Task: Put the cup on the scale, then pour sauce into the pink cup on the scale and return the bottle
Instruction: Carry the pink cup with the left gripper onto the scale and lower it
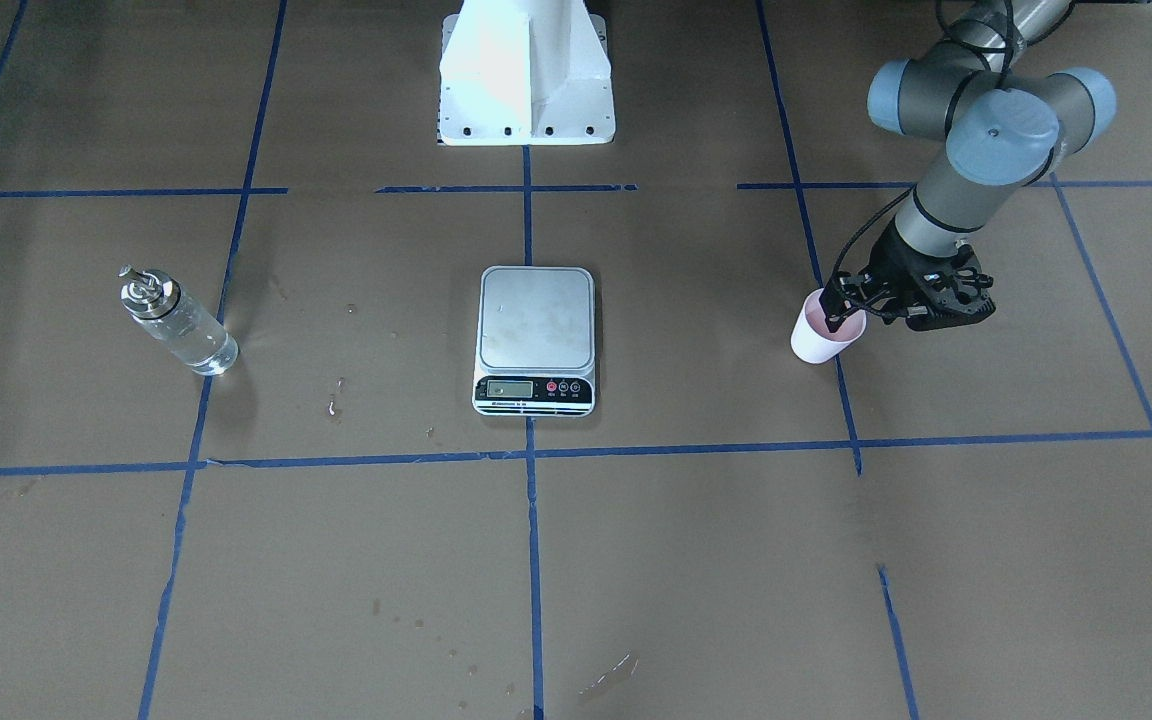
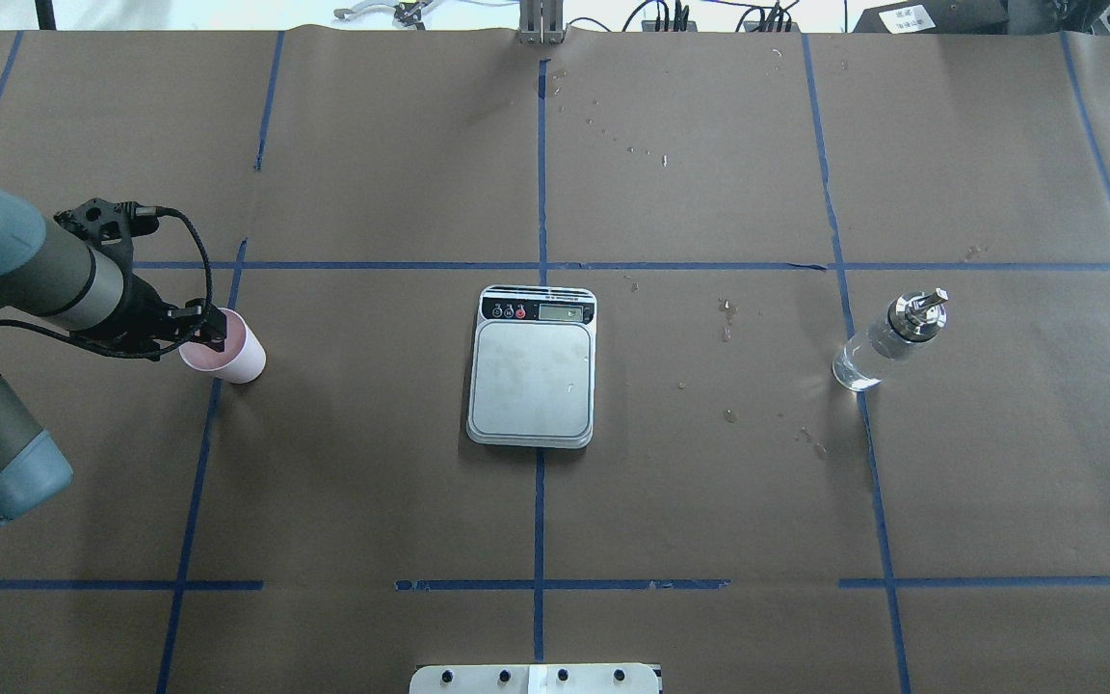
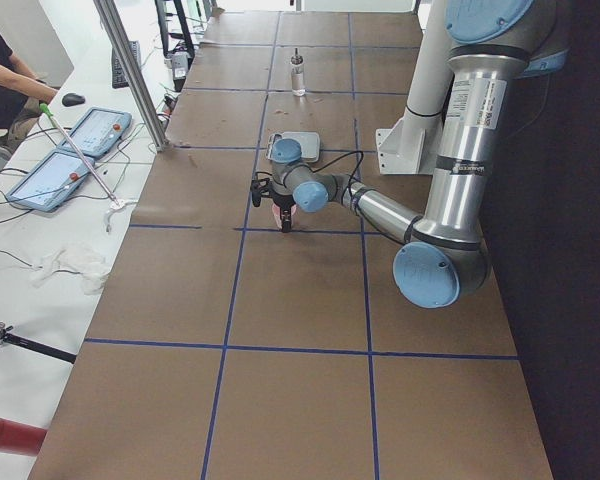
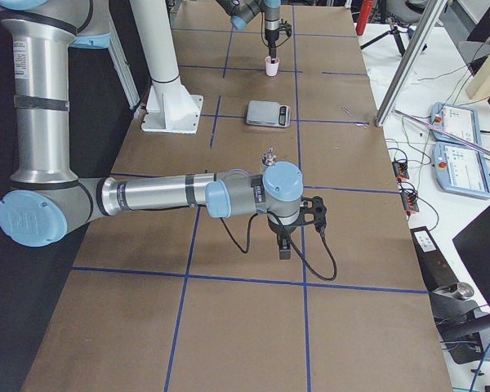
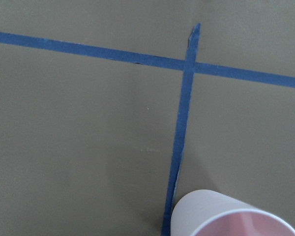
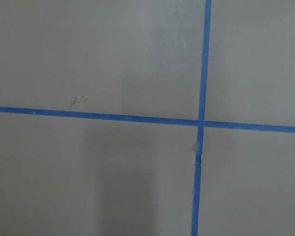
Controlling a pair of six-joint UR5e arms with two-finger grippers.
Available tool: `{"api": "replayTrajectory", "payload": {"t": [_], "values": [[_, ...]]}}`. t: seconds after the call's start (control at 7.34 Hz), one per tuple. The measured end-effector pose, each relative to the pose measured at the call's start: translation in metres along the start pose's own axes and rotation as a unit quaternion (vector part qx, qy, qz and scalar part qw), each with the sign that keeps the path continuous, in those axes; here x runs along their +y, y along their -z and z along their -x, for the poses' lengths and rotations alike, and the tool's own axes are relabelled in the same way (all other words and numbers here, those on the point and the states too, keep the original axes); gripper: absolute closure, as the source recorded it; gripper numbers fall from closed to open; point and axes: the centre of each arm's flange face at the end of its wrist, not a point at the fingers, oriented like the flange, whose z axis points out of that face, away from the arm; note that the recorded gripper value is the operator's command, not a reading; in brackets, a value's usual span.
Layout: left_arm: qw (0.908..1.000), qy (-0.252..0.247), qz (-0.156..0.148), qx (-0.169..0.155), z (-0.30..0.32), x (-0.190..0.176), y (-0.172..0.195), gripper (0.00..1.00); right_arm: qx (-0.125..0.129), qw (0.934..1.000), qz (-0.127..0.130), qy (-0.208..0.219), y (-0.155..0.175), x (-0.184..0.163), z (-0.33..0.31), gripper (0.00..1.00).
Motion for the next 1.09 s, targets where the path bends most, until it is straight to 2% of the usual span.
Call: {"api": "replayTrajectory", "payload": {"t": [0.54,1.09], "values": [[1.0,-0.004,0.002,0.006,-0.008,0.007,0.005,1.0,0.0,1.0,0.0,0.0,0.001,-0.003,0.001,0.0],[0.9999,0.001,0.004,0.01,-0.049,0.012,0.075,1.0,-0.005,1.0,-0.002,0.002,0.002,-0.005,0.004,0.0]]}}
